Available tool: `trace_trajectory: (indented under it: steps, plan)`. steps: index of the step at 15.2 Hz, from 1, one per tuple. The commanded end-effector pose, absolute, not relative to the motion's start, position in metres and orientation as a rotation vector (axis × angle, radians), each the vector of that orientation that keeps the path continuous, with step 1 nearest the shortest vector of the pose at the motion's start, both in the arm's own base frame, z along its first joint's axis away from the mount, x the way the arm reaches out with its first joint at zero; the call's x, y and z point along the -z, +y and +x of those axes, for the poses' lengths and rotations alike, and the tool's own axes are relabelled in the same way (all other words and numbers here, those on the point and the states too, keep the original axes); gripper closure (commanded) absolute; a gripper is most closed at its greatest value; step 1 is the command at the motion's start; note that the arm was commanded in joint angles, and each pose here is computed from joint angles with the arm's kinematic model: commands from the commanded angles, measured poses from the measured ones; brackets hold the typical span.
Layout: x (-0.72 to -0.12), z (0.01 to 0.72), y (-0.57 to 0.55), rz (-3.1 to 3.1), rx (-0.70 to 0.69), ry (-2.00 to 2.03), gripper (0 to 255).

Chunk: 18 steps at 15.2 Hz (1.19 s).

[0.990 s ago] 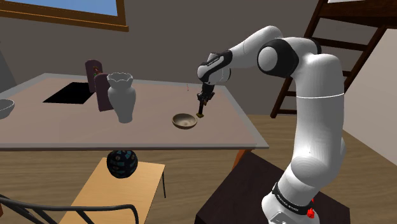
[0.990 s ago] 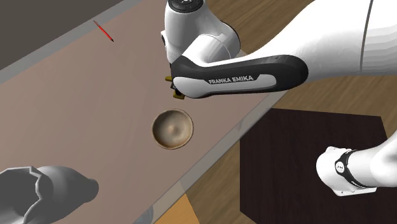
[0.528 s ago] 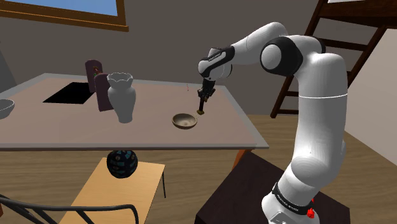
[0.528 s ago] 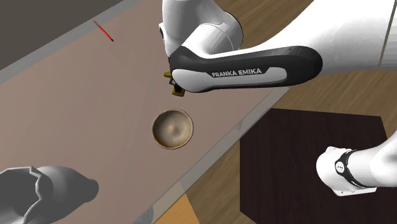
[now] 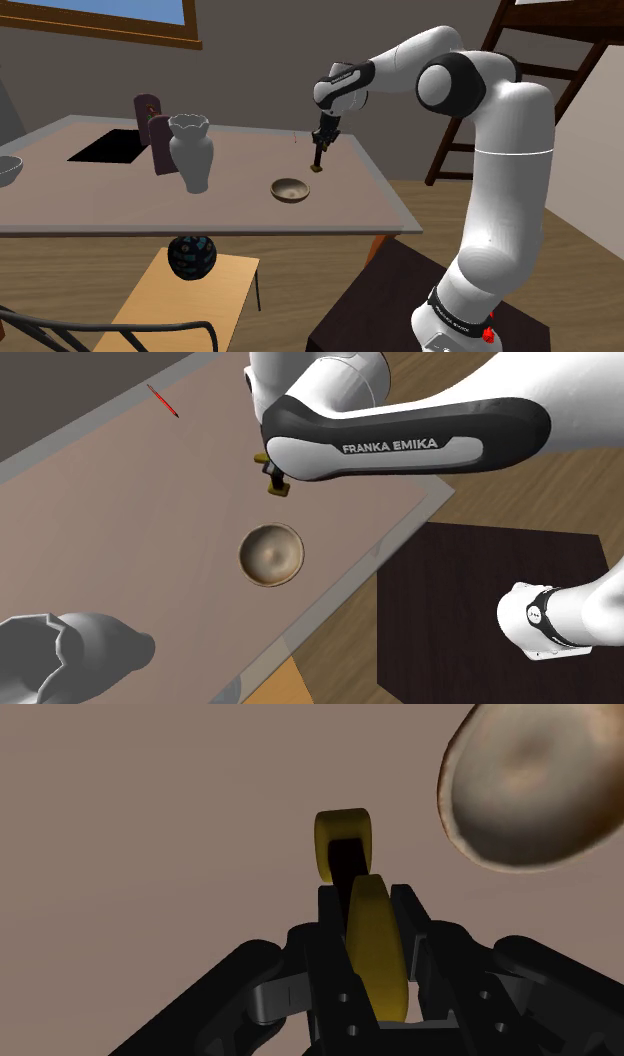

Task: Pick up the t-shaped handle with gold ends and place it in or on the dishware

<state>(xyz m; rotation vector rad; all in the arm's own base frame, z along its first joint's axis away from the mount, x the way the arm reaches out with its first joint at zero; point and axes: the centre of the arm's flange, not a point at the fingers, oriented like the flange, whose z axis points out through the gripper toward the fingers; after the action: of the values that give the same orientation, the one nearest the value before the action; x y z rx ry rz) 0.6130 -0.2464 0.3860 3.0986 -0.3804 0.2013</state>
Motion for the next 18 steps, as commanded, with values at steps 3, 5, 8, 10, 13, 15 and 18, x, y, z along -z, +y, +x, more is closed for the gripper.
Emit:
trace_trajectory:
  steps: [3, 5, 8, 10, 13, 15, 18]
  plan:
    - [-0.408, 0.613, -0.247, 3.099, -0.201, -0.38, 255]
    - [-0.418, 0.613, -0.247, 3.099, -0.201, -0.38, 255]
    - [-0.434, 0.613, -0.247, 3.099, -0.201, -0.38, 255]
    - [-0.442, 0.613, -0.234, 3.099, -0.201, -0.38, 255]
    - [-0.453, 0.614, -0.196, 3.099, -0.201, -0.38, 255]
    - [-0.461, 0.615, -0.171, 3.099, -0.201, -0.38, 255]
    - [-0.472, 0.616, -0.133, 3.099, -0.201, -0.38, 255]
